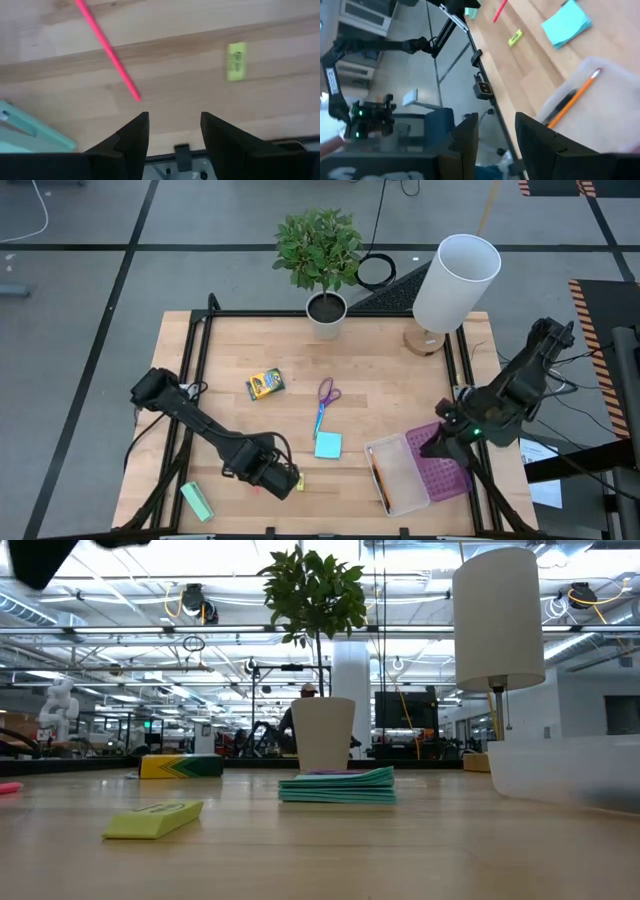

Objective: Pack school essentials
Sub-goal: Put the pink pencil into the purple supply box

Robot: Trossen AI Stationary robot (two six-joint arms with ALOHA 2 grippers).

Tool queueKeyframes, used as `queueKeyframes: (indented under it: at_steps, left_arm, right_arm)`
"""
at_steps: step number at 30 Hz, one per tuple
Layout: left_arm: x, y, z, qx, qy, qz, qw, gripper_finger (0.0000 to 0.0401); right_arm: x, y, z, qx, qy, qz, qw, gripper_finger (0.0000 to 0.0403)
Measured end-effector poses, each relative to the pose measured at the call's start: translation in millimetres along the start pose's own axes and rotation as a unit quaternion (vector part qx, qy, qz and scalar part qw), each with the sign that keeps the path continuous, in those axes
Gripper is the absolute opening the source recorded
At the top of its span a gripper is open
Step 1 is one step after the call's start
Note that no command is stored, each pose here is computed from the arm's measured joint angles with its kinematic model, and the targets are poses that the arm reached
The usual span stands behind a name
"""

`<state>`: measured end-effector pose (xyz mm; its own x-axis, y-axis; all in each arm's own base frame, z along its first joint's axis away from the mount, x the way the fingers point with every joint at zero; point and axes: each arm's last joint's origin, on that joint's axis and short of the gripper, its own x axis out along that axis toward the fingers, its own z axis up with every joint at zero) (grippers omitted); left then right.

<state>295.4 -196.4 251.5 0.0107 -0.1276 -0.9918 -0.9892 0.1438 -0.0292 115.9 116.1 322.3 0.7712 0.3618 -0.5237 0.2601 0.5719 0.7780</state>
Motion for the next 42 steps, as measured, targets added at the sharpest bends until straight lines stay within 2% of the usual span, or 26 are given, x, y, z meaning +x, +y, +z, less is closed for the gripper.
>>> queueKeyframes:
  at_steps: [4,9,16,24,38,42]
  left_arm:
    - [16.8,8.1,4.3,-0.015,0.014,0.044,0.999,0.0182]
    - [37.8,16.9,10.2,-0.022,0.024,0.080,0.996,0.0182]
    - [76.8,20.7,17.8,-0.029,0.055,0.050,0.997,0.0182]
    - [98.2,27.8,23.5,-0.065,0.056,0.040,0.995,0.0182]
    - [109.7,38.3,29.7,-0.063,0.046,0.053,0.996,0.0181]
    - [109.9,38.2,30.0,-0.059,0.034,0.047,0.997,0.0159]
  right_arm:
    - [-9.9,-3.0,3.0,-0.035,-0.002,0.009,0.999,0.0120]
    - [-14.9,-3.9,4.4,-0.044,-0.001,0.017,0.999,0.0120]
    - [-14.2,-3.7,3.7,-0.037,0.008,0.018,0.999,0.0120]
    - [-14.5,4.1,7.8,-0.015,-0.039,0.049,0.998,0.0120]
    - [-14.8,7.2,11.5,-0.006,-0.092,0.054,0.994,0.0120]
    - [-15.1,7.0,12.6,-0.009,-0.110,0.049,0.993,0.0120]
